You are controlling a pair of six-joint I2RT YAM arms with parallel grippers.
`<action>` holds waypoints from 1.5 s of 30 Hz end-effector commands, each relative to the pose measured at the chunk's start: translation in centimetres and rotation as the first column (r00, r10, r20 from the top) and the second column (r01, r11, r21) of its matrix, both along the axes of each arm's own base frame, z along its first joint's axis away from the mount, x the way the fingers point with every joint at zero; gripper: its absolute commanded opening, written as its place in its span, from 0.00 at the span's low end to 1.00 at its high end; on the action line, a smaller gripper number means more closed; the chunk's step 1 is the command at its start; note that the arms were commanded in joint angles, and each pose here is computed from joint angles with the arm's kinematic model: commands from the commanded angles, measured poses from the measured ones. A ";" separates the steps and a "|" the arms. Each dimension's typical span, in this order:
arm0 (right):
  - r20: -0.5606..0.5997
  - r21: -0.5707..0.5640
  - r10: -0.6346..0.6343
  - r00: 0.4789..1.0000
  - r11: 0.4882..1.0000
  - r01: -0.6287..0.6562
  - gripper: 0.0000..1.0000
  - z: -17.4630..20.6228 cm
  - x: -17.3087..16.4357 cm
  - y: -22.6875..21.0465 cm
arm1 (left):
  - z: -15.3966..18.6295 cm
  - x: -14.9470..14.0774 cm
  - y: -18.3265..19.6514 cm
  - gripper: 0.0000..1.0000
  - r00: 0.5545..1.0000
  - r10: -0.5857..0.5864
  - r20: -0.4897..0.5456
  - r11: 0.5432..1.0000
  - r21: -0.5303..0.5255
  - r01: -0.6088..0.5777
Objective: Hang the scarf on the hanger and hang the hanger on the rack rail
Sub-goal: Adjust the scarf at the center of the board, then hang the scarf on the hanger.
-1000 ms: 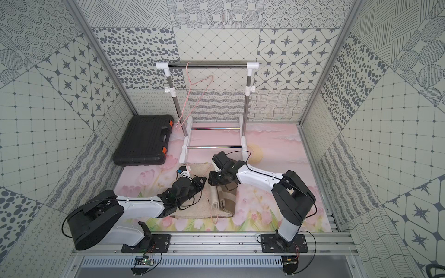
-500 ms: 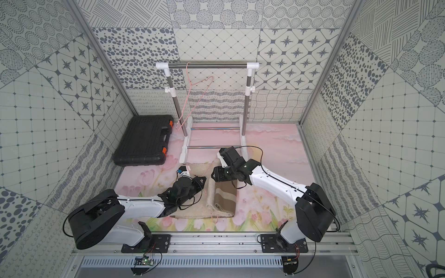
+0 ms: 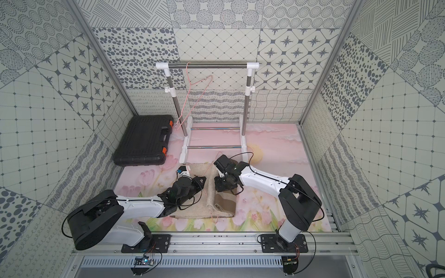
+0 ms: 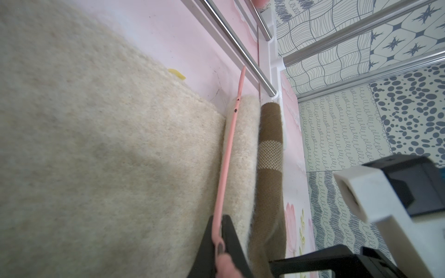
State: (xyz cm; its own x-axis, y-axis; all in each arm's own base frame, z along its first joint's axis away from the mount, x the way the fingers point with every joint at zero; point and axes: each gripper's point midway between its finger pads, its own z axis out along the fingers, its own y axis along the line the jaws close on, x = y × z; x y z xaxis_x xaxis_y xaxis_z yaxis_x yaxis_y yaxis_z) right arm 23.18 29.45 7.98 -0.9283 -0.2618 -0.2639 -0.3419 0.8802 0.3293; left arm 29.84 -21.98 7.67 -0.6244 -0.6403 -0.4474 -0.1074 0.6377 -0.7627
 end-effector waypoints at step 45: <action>0.053 0.053 -0.035 0.998 0.998 0.033 0.84 1.8 4.9 6.5 | -3.6 -1.9 2.2 0.00 0.992 0.027 -0.126 0.987 0.161 -0.007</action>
